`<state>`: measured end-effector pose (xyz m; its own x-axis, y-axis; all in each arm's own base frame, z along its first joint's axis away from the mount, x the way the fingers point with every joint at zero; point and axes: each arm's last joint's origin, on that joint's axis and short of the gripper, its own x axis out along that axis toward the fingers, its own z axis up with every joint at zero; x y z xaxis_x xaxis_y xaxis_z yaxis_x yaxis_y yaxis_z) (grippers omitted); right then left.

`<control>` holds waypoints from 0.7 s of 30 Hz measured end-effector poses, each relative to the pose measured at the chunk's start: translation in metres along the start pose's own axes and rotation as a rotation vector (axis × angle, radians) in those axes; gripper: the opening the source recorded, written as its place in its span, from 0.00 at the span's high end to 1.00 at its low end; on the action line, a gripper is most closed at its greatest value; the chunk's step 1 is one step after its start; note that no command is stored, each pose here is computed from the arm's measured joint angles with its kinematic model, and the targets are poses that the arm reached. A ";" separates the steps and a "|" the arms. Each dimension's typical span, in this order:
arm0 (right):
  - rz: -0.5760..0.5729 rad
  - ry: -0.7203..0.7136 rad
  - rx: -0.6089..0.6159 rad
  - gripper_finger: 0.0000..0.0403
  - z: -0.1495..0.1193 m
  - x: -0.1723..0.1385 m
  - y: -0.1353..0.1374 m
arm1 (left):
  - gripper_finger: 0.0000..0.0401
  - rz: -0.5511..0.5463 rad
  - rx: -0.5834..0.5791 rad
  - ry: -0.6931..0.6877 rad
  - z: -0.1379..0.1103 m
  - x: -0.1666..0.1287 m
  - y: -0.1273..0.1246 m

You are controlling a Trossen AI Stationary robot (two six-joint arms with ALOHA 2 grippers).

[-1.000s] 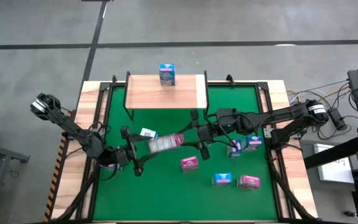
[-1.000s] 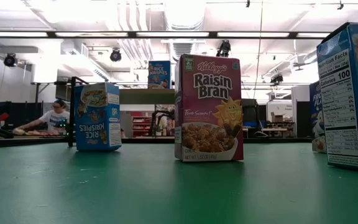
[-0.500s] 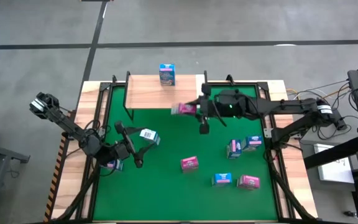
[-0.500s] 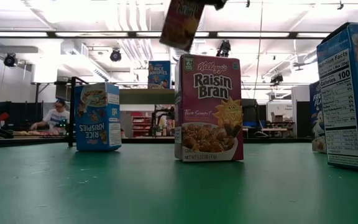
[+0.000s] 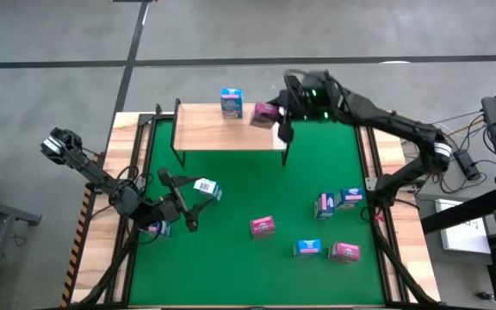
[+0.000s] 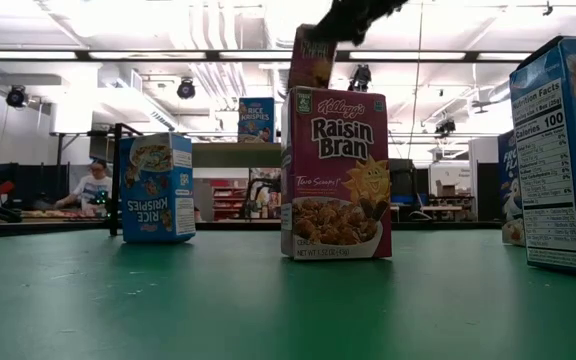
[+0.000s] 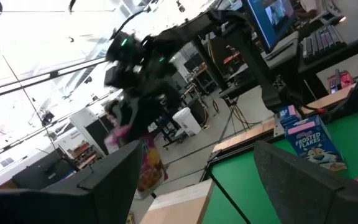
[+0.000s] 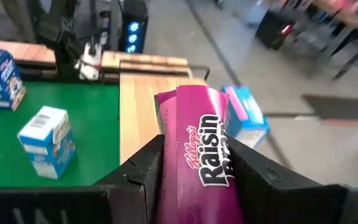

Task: Stack cereal on shelf
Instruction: Put the left pink cereal box on the shelf

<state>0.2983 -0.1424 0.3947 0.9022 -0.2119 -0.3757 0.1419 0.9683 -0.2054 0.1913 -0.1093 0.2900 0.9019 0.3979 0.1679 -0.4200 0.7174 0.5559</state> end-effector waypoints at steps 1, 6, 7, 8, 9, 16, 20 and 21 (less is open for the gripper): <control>0.017 0.010 0.015 0.67 -0.002 0.003 -0.009 | 0.28 0.000 0.001 0.000 0.000 0.000 0.000; 0.086 0.055 0.085 0.67 -0.011 0.019 -0.054 | 0.28 -0.003 0.007 0.002 0.000 0.000 0.000; 0.100 0.060 0.095 0.67 -0.013 0.022 -0.063 | 0.28 -0.003 0.008 0.003 0.000 0.000 0.000; 0.120 0.070 0.106 0.67 -0.016 0.026 -0.071 | 0.28 -0.004 0.010 0.004 -0.001 0.000 0.000; 0.145 0.084 0.116 0.67 -0.019 0.030 -0.078 | 0.28 -0.004 0.014 0.004 -0.001 0.000 0.000; 0.215 0.158 0.133 0.67 -0.031 0.055 -0.114 | 0.28 -0.005 0.026 0.004 -0.001 0.000 0.000; 0.241 0.180 0.136 0.67 -0.034 0.068 -0.123 | 0.28 -0.003 0.027 0.007 -0.001 0.000 0.000; 0.243 0.180 0.132 0.67 -0.034 0.069 -0.124 | 0.28 0.000 0.028 0.011 -0.001 0.000 0.000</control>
<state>0.3295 -0.2813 0.3634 0.8313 0.0190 -0.5555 -0.0068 0.9997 0.0240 0.1913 -0.1091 0.2890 0.9008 0.4043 0.1584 -0.4165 0.7015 0.5783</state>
